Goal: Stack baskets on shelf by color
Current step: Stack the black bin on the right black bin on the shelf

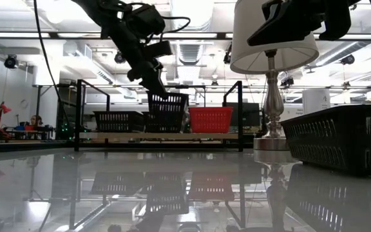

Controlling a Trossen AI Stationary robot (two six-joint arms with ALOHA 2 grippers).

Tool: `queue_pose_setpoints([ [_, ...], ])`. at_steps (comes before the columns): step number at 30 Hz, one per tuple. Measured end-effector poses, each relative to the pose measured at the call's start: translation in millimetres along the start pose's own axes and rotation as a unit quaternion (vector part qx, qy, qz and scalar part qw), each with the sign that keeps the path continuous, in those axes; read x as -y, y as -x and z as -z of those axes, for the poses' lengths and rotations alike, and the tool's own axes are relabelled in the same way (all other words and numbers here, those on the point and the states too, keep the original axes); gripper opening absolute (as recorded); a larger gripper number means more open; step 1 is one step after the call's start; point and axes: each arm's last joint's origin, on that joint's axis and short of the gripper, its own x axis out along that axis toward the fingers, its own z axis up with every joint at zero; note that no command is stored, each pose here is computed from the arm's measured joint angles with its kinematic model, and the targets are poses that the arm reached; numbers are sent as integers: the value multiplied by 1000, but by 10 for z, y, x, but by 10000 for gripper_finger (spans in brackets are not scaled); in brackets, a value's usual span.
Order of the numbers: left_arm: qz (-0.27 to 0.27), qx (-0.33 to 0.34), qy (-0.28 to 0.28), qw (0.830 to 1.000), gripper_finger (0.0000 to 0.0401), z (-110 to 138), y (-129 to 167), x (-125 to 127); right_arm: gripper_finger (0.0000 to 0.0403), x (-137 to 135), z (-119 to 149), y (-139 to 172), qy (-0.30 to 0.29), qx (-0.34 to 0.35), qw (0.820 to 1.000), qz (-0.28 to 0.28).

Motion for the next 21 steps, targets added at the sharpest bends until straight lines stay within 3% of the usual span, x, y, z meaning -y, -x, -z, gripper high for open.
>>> queue_pose_setpoints([
  [10, 0, 0, 22, 1000, 1, 0, 0, 0, 9, -1, 2, 0, -1, -1, 1000, 0],
  [21, 0, 0, 23, 1000, 40, -1, 0, 2, 9, -2, 6, 0, -1, -3, 1000, -1],
])
